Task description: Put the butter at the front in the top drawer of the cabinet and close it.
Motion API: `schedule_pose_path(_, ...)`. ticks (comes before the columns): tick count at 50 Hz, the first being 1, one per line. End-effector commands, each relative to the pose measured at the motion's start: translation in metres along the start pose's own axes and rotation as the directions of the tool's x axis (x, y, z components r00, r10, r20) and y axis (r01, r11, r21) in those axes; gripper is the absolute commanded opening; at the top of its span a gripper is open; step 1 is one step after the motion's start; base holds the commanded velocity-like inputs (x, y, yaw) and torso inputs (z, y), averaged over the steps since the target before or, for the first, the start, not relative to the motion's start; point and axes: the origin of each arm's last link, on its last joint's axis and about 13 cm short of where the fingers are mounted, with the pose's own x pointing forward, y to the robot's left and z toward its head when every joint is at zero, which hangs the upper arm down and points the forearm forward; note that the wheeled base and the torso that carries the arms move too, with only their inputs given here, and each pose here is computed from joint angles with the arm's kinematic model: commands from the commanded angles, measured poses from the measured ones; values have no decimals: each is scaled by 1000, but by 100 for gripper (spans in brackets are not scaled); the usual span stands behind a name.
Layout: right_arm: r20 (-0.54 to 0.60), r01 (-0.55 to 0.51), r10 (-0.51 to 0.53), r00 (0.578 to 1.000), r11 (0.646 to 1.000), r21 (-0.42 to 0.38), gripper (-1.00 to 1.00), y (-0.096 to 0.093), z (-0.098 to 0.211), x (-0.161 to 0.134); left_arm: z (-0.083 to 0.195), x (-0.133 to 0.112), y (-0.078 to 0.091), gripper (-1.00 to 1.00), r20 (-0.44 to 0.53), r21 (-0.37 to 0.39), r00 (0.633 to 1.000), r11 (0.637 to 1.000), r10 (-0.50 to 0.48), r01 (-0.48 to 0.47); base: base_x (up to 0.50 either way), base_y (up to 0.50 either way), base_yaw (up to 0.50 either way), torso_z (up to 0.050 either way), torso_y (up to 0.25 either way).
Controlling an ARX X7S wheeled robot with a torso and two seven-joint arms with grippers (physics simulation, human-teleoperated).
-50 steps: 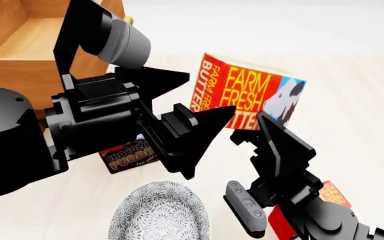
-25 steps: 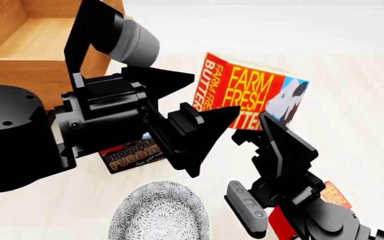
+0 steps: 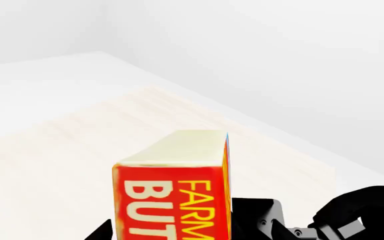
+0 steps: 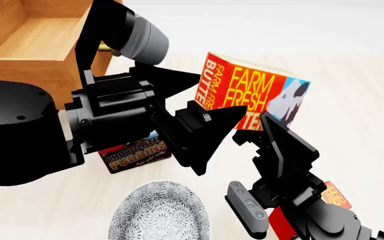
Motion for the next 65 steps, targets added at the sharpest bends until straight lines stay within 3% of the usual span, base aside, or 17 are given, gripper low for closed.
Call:
schedule_pose_path(1, 4, 17, -17, 1000, 999, -30, -100, -2, -4, 0, 1, 4, 2, 100, -1, -8, 1000, 1000, -5, 5, 0, 0, -3, 0, 0)
schedule_pose_path(65, -13, 15, -16, 1000, 999, -29, -100, -2, -3, -7, 1, 22, 8, 100, -24, -30, 999, 999, -23, 22, 0, -1, -1, 0, 0)
